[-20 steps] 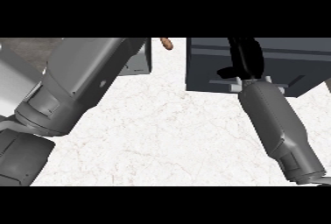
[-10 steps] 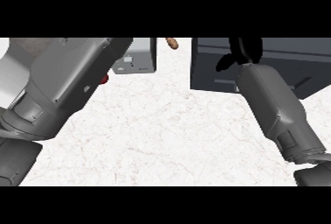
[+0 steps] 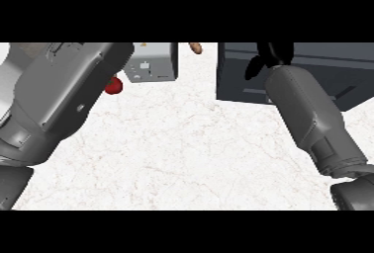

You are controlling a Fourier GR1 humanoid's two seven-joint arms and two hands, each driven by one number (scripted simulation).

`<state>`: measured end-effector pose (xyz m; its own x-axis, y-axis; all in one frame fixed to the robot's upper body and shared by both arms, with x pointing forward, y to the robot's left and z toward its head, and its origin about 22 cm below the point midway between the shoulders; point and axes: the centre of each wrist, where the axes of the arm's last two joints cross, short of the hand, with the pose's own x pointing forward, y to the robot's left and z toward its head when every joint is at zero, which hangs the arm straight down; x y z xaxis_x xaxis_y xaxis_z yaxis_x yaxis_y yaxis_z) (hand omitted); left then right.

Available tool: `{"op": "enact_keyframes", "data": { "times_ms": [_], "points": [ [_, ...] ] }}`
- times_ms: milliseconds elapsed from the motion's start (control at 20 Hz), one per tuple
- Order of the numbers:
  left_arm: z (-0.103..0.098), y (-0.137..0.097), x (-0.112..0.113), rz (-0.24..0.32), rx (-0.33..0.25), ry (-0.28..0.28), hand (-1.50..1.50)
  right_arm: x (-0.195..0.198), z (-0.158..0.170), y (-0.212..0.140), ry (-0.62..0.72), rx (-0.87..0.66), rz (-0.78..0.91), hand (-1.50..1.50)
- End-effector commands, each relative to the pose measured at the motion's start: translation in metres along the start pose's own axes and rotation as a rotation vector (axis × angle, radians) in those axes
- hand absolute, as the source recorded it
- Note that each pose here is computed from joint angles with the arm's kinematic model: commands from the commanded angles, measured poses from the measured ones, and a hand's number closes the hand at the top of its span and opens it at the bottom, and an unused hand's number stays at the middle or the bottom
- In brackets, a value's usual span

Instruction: Pick up the can, place it into the drawer and close the drawer

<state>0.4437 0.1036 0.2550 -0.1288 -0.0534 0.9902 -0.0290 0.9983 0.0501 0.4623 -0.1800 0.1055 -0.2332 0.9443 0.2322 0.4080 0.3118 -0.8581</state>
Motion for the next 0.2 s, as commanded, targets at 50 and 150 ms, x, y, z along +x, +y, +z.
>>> {"op": "enact_keyframes", "data": {
  "times_ms": [50, 150],
  "points": [
    [0.005, 0.019, -0.009, -0.005, -0.005, 0.011, -1.5, 0.026, -0.026, -0.021, 0.018, -0.141, -0.161, -1.5],
    [0.016, -0.002, -0.005, 0.015, -0.031, 0.009, -1.5, 0.019, -0.026, -0.022, -0.007, -0.126, -0.137, -1.5]
  ]
}}
